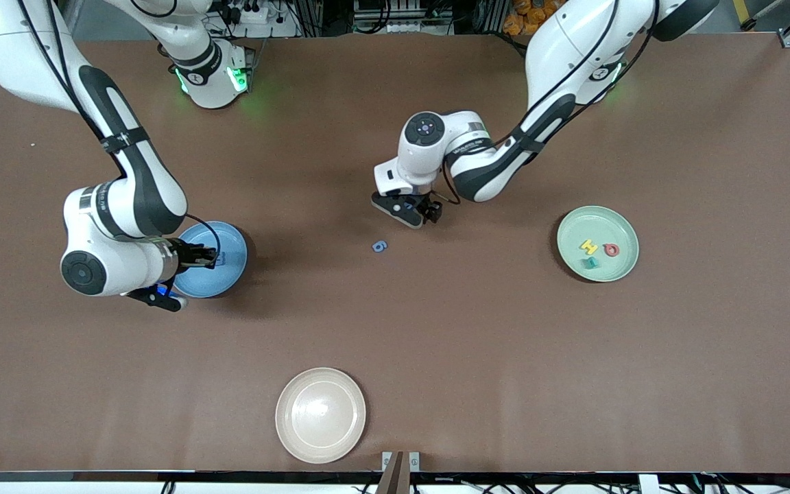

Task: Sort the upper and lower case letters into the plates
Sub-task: 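Carry the u to the blue plate while the left gripper reaches the M, then grasp the blue M with the left gripper while the right gripper withdraws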

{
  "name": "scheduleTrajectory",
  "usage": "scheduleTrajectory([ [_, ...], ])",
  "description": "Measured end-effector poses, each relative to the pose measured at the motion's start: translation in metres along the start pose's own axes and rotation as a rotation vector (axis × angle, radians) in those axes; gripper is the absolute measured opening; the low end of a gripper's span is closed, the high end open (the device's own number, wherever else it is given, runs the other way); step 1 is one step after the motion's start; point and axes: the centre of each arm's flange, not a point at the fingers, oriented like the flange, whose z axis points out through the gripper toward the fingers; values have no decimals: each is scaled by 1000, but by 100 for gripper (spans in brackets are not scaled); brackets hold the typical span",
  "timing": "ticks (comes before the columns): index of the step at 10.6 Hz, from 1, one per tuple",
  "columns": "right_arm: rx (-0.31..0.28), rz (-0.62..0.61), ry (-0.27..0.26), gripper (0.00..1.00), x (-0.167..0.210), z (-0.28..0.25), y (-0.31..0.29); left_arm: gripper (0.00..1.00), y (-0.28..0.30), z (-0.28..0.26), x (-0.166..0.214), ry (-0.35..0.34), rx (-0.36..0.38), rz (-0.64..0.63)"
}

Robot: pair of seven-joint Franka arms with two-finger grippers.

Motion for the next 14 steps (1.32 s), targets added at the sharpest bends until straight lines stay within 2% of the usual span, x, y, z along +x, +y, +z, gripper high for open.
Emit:
scheduleTrajectory([
  [2, 7, -3, 13, 27, 0, 18, 2, 93, 19, 4, -9, 4, 11, 21],
  [3, 7, -3, 13, 32, -1, 22, 3, 88, 19, 6, -12, 6, 22, 38],
  [4, 7, -3, 14, 36, -1, 21, 3, 89, 14, 10, -13, 7, 36, 49],
  [6, 8, -1, 17, 56, -1, 19, 4, 88, 5, 14, -14, 6, 51, 54],
  [7, 8, -1, 18, 72, -1, 19, 4, 87, 5, 15, -15, 4, 52, 55],
  [9, 8, -2, 19, 98, -1, 18, 4, 87, 5, 17, -19, -3, 53, 58],
  [12, 10, -1, 27, 100, -2, 13, 2, 85, 1, 20, -22, -12, 56, 57],
  [14, 15, -11, 44, 100, -6, 0, -3, 79, -1, 19, -22, -11, 57, 55],
])
